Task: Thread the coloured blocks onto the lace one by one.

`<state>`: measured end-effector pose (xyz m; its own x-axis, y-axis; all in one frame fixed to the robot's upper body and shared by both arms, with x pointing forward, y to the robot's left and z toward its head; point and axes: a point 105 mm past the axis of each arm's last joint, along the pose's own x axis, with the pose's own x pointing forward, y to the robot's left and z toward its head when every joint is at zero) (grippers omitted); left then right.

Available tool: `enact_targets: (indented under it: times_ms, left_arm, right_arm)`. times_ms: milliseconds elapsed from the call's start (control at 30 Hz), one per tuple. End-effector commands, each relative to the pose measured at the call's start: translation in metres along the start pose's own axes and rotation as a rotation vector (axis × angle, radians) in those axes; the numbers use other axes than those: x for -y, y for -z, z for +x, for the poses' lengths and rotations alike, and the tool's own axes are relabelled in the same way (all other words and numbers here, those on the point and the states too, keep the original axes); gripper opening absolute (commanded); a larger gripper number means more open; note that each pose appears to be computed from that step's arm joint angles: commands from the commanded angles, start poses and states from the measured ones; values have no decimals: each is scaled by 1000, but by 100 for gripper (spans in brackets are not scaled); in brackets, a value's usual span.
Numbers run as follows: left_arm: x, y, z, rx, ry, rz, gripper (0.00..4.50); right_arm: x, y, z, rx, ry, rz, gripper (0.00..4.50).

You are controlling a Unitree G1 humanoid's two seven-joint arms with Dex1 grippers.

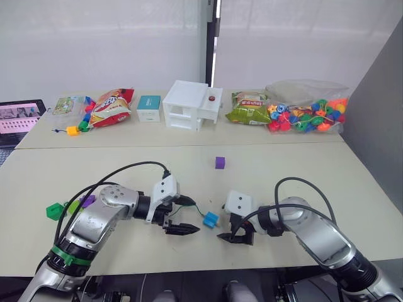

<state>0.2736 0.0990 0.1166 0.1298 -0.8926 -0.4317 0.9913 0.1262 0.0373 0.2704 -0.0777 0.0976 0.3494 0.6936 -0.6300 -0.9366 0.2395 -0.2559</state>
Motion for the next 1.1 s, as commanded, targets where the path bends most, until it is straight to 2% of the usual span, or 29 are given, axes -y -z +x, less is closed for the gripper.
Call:
enact_targets:
  times_ms: [33,533,1100]
  left_arm:
    - [3,1,0,-22,10,40,430]
    - [3,15,7,-34,38,52,430]
    - [1,13,12,-34,43,68,430]
  right_arm:
    - [-1,-3,0,11,8,2,449]
    - [-5,-10,3,23,7,4,449]
    - [13,-8,-13,42,72,46,449]
